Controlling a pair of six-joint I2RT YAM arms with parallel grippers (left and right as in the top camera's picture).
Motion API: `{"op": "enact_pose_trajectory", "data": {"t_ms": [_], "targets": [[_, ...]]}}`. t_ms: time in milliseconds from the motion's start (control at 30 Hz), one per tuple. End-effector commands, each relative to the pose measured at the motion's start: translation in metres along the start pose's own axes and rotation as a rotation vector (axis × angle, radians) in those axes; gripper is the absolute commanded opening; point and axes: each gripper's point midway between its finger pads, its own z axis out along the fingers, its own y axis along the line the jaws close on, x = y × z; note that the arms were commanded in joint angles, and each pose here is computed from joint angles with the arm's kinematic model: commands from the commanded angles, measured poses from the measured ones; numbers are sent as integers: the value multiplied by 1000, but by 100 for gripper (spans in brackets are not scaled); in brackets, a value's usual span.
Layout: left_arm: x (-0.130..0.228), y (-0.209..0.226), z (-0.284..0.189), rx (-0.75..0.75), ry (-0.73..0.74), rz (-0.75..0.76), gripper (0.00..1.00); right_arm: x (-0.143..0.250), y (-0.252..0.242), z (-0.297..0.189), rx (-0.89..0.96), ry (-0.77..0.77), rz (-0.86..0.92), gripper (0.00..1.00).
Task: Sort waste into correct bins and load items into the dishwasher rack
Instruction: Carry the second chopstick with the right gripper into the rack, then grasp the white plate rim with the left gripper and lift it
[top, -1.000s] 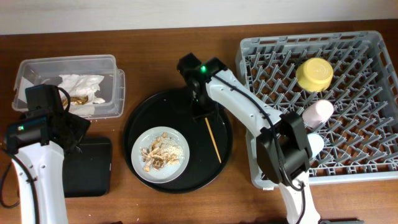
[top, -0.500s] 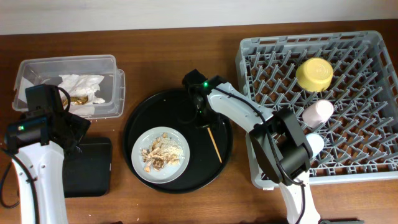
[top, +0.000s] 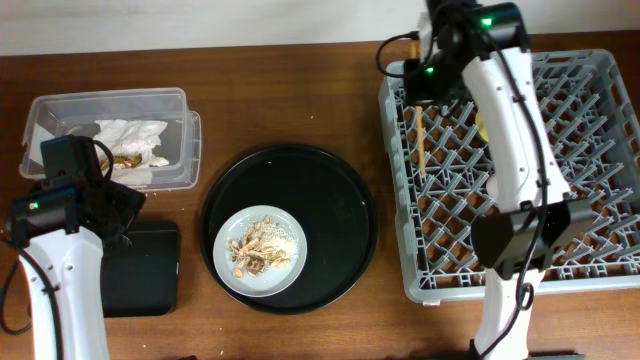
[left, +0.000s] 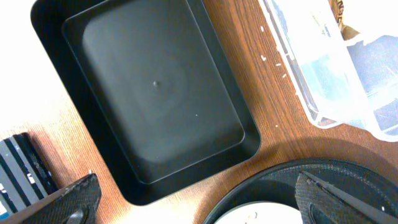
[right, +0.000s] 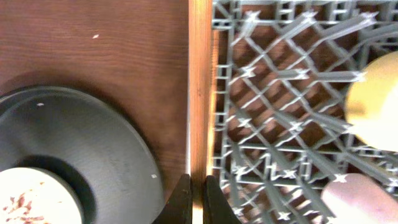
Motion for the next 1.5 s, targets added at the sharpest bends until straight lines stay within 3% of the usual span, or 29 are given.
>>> {"op": "enact_pose_trajectory", "data": {"t_ms": [0, 200, 267, 367, 400, 467, 533, 633, 667, 700, 733, 800, 833, 933, 1133, 1267, 1333, 1400, 1433, 1467], "targets": [[-2, 1, -2, -1, -10, 8, 99, -10, -16, 18, 10, 0, -25, 4], [-2, 1, -2, -1, -10, 8, 99, -6, -12, 74, -15, 95, -20, 10], [-2, 1, -2, -1, -10, 8, 99, -1, -13, 80, -9, 122, -18, 11], [-2, 1, -2, -1, -10, 8, 99, 7, -14, 80, -7, 157, -9, 23], [-2, 1, -2, -1, -10, 8, 99, 16, -14, 78, -5, 191, 16, 21], [-2, 1, -2, -1, -10, 8, 99, 32, -9, 66, -23, 248, 62, 8], [-2, 1, -2, -1, -10, 8, 99, 42, -6, 42, -35, 263, 98, 7], [-2, 1, -2, -1, -10, 8, 99, 43, -2, -14, -47, 162, 114, 9], [-2, 1, -2, -1, -10, 8, 99, 43, 2, -43, -60, 94, 122, 15], [-2, 1, -2, -1, -10, 8, 99, 47, 12, -86, -101, -3, 103, 50], [-2, 1, -2, -1, -10, 8, 99, 51, 15, -111, -111, -63, 90, 99], [-2, 1, -2, -1, -10, 8, 99, 62, 14, -156, -102, -178, 77, 99], [-2, 1, -2, -1, -10, 8, 99, 67, -7, -177, 13, -250, 87, 99], [-2, 1, -2, -1, -10, 8, 99, 71, -43, -195, 188, -310, 129, 99], [-2, 1, -2, -1, -10, 8, 99, 84, -136, -208, 348, -306, 338, 99], [-2, 1, -2, 3, -8, 7, 99, 86, -144, -209, 360, -306, 363, 99], [22, -24, -5, 141, 133, 7, 99, 86, -144, -209, 360, -306, 364, 99], [82, -47, -30, 325, 478, 13, 99, 86, -144, -209, 360, -306, 364, 99], [111, -46, -46, 364, 612, 89, 99, 86, -144, -209, 360, -306, 363, 99], [131, -55, -55, 430, 616, 315, 99, 86, -144, -209, 360, -306, 363, 99]]}}
